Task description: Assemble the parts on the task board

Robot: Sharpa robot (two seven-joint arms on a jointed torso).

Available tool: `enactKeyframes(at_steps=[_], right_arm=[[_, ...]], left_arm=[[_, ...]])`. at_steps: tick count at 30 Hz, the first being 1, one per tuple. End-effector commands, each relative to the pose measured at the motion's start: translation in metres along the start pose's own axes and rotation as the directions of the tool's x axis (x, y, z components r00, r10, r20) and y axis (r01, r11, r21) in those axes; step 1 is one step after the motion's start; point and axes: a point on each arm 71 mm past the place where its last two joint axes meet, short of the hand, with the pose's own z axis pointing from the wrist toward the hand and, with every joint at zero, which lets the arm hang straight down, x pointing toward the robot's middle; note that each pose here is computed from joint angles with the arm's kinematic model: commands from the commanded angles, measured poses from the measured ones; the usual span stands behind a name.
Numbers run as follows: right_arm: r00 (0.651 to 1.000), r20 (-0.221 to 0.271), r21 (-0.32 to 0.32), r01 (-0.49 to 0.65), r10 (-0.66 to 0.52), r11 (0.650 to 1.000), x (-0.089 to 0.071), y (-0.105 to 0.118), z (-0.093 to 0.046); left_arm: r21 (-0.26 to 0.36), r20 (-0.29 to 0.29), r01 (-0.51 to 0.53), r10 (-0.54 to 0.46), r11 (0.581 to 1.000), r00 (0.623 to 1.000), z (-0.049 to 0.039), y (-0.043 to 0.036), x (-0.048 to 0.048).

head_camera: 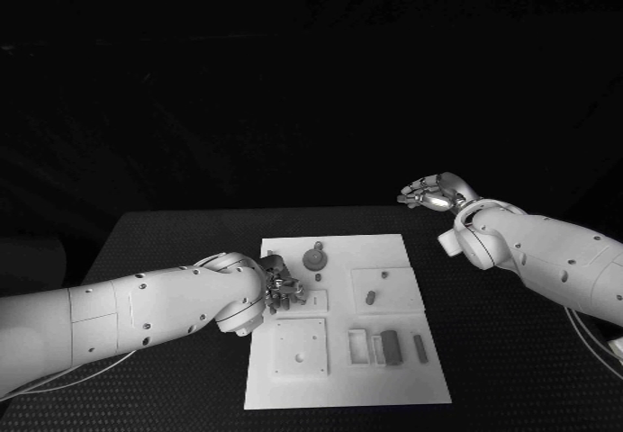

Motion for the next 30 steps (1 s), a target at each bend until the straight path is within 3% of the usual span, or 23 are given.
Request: enactKeyframes(at_steps=[1, 21, 30], right_arm=[[1.000, -0.018, -0.013, -0.002, 0.002, 1.000, 0.0020, 0.0011, 0.0001], [1.000, -0.023, -0.015, -0.004, 0.004, 1.000, 0.0029, 0.0015, -0.0001], [1.000, -0.027, -0.016, -0.005, 0.005, 1.000, 0.0032, 0.0018, -0.0002]], left_arm=[[0.005, -0.007, -0.012, 0.012, 1.000, 1.000, 0.0000, -0.0013, 0.0017], [0.000, -0.010, -0.015, 0.015, 1.000, 1.000, 0.0008, -0.0003, 0.0018], [0.015, -0.015, -0.093, 0.094, 0.996, 0.995, 0.0014, -0.0033, 0.0038]])
